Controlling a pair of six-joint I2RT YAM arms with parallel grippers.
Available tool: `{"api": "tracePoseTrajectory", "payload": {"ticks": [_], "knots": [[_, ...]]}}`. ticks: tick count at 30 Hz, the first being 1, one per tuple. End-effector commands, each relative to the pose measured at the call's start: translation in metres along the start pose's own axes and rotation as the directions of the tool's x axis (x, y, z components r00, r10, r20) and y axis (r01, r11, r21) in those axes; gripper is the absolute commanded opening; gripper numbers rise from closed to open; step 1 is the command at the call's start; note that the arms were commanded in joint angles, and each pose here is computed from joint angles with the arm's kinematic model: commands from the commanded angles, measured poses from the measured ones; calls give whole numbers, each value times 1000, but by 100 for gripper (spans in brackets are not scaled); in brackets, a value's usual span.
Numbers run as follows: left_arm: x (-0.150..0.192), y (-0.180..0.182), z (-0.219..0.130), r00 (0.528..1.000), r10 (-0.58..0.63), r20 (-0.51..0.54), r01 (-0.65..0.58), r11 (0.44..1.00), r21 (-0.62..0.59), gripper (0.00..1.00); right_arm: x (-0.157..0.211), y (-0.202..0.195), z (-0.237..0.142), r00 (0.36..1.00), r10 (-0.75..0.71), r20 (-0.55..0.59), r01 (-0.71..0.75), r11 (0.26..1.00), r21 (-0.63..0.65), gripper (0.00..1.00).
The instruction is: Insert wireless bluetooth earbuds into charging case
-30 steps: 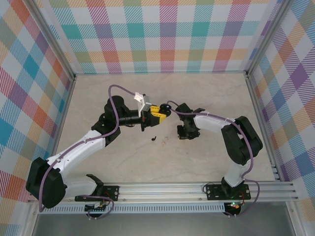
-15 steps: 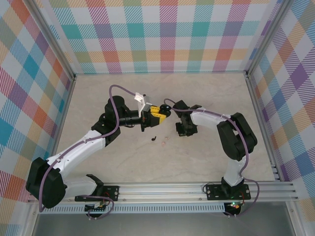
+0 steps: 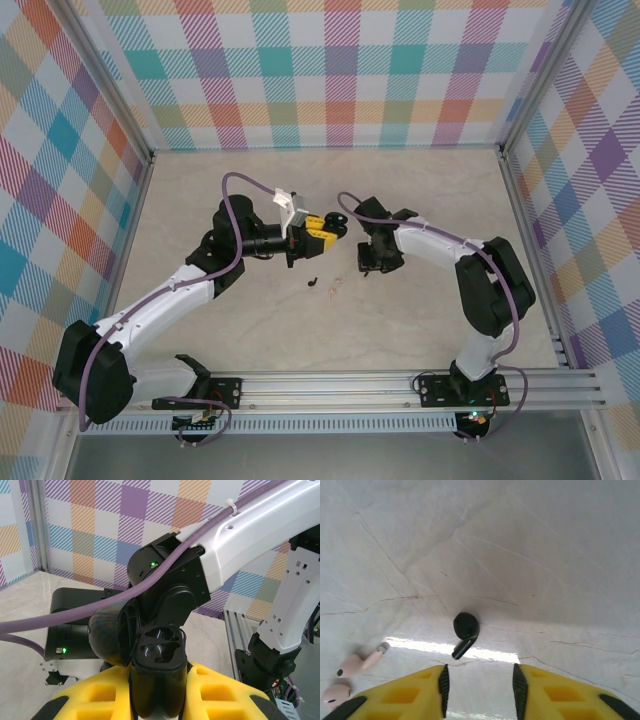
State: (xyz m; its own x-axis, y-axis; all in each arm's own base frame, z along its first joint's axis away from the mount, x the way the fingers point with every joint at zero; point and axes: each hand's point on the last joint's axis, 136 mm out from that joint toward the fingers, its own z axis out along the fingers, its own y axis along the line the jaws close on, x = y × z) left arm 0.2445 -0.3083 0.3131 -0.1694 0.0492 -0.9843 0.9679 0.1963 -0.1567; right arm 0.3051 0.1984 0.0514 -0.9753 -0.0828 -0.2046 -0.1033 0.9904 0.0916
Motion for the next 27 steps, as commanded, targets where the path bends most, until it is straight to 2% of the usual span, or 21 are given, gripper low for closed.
{"api": "tracePoseTrajectory", "payload": {"ticks": [1, 11, 27], "knots": [[-20, -9, -2, 998, 57, 41, -57, 998, 8, 15, -3, 7, -4, 994, 106, -21, -106, 994, -30, 49], [-21, -10, -3, 997, 58, 42, -59, 998, 7, 15, -3, 11, 19, 945, 314, -95, -314, 949, 17, 42], [-19, -10, -3, 997, 59, 43, -60, 998, 11, 15, -4, 11, 34, 928, 354, -114, -350, 935, 56, 39]]}}
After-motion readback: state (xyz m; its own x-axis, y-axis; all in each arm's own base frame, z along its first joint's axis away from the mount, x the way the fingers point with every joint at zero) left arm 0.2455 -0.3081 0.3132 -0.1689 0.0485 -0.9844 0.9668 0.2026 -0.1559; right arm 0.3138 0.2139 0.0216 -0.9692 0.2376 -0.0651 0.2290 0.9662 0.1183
